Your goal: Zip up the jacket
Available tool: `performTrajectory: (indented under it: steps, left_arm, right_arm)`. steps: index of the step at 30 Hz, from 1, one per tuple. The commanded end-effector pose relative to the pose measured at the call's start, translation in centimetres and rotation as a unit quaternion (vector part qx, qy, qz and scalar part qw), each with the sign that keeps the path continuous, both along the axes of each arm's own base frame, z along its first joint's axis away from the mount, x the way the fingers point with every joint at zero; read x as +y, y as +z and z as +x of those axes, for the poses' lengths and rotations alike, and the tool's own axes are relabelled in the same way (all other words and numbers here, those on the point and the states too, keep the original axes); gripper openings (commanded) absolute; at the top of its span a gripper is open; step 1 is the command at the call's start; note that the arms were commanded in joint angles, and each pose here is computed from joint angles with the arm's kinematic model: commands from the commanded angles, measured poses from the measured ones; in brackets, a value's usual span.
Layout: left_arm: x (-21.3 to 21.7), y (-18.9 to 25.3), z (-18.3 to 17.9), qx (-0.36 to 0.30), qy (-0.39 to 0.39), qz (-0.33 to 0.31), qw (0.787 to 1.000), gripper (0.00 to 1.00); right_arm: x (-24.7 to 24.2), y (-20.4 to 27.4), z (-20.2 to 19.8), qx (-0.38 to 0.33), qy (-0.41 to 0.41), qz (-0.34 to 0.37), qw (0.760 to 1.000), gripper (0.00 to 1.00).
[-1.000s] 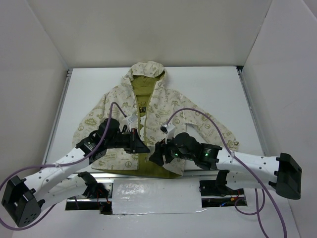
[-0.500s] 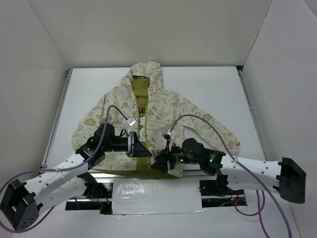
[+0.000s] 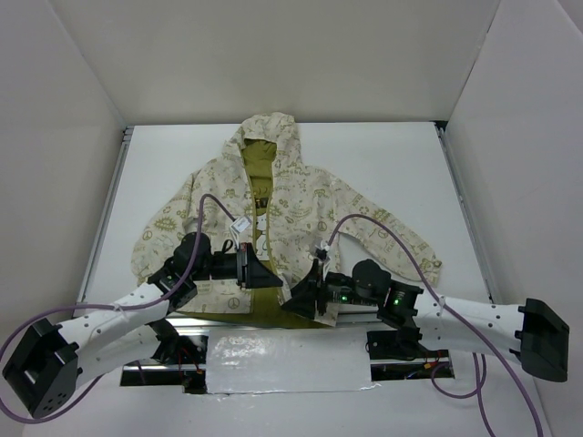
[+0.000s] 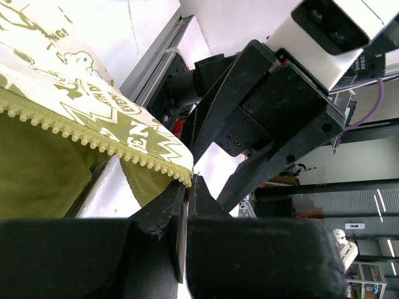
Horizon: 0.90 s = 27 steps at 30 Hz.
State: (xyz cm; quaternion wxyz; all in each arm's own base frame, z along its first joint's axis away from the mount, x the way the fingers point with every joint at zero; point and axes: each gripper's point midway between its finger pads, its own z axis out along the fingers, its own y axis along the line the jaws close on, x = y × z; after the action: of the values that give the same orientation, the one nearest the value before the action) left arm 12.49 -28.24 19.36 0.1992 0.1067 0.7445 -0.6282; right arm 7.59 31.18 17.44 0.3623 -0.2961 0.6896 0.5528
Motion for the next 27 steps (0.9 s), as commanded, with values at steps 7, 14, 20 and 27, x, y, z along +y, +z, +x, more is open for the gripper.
performTrajectory:
  steps: [7,14,20,27]
  left_arm:
    - [-0.3,2.5,0.0,-0.046,-0.009,-0.040,0.998,0.00]
    - [-0.3,2.8,0.0,-0.048,-0.008,-0.040,0.998,0.00]
    - [-0.4,2.6,0.1,-0.044,-0.009,-0.042,0.998,0.00]
    - [-0.5,3.0,0.4,-0.050,-0.005,-0.049,0.998,0.00]
  right_arm:
    - [0.3,1.7,0.6,-0.009,-0.007,0.043,0.999,0.34]
    - [0.1,1.7,1.0,-0.007,-0.013,0.047,0.999,0.28]
    - [0.3,1.9,1.0,0.000,-0.011,0.046,0.999,0.01]
    - [0.8,1.4,0.6,0.010,0.008,0.040,0.999,0.19]
